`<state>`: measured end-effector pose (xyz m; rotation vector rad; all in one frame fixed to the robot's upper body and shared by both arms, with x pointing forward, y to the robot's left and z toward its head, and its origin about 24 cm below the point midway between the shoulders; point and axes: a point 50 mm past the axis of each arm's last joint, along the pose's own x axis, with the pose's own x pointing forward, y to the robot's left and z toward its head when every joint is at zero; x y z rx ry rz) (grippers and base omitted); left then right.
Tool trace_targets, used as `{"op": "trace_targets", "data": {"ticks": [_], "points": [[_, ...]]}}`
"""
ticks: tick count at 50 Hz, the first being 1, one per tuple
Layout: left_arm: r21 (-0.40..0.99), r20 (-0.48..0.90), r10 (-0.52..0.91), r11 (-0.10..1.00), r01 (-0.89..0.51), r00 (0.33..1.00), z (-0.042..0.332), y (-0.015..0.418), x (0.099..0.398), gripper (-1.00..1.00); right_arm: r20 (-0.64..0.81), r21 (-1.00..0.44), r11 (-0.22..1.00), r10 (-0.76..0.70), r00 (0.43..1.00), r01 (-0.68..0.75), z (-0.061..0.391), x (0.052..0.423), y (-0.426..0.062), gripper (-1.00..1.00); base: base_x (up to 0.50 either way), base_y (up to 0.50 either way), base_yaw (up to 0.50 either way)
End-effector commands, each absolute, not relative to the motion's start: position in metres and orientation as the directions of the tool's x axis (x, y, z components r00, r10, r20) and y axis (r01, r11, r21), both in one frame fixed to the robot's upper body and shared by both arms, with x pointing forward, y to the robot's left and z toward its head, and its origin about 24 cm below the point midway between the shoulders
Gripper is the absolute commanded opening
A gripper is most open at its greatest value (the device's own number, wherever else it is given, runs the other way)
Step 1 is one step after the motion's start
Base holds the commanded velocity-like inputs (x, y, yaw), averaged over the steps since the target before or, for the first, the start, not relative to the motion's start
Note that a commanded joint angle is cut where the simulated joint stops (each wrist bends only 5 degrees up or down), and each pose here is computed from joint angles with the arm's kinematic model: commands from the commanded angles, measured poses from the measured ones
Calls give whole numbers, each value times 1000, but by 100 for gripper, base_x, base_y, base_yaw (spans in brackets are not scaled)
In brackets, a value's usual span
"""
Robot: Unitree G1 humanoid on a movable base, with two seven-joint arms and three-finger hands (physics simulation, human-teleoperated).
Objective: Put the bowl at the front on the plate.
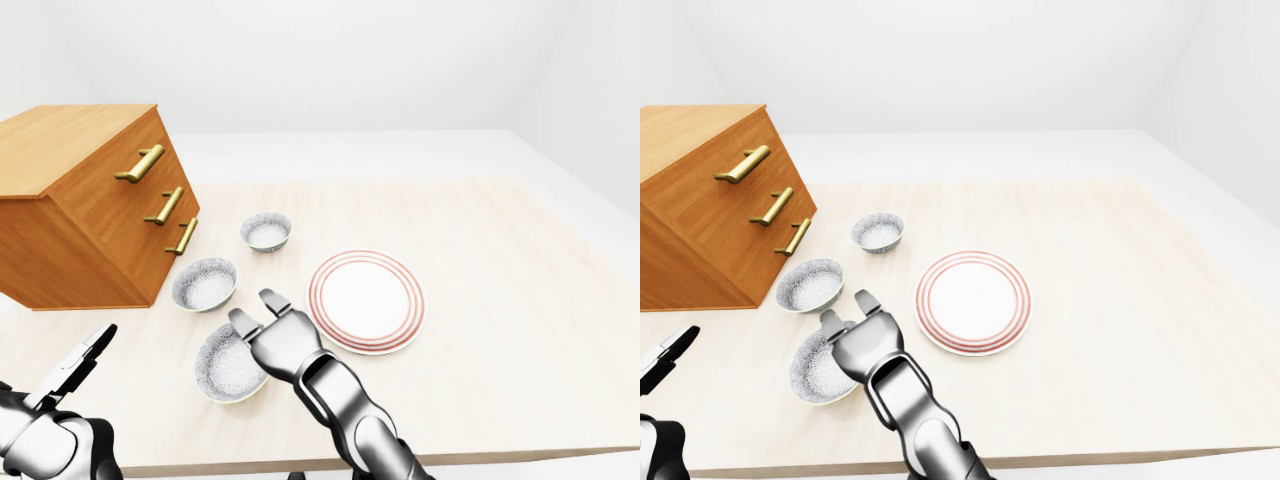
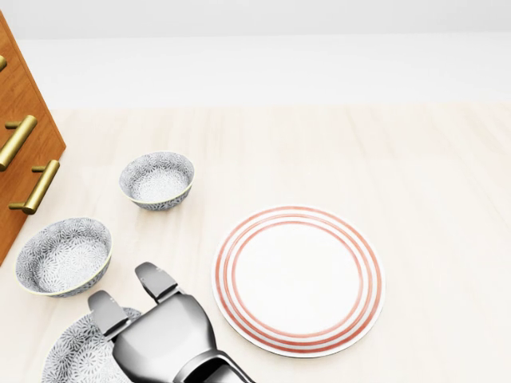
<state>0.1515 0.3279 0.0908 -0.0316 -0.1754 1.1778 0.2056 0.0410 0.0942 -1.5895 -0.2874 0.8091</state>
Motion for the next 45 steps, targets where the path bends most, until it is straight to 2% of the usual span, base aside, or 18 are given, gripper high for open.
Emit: {"op": "trace_targets", "data": {"ticks": [1, 16, 45], "points": [[-124, 128, 921, 382, -916, 367, 93, 328, 150, 100, -360, -933, -247, 651, 668, -263, 92, 206, 54, 100, 0, 0, 0], [-111, 109, 920, 387, -915, 376, 88, 328, 153, 100, -368, -930, -269, 657, 658, -251, 92, 203, 63, 100, 0, 0, 0], [-114, 118, 921, 385, -916, 372, 90, 328, 151, 100, -358, -934, -272, 737, 574, -234, 91, 172, 79, 100, 0, 0, 0]]}}
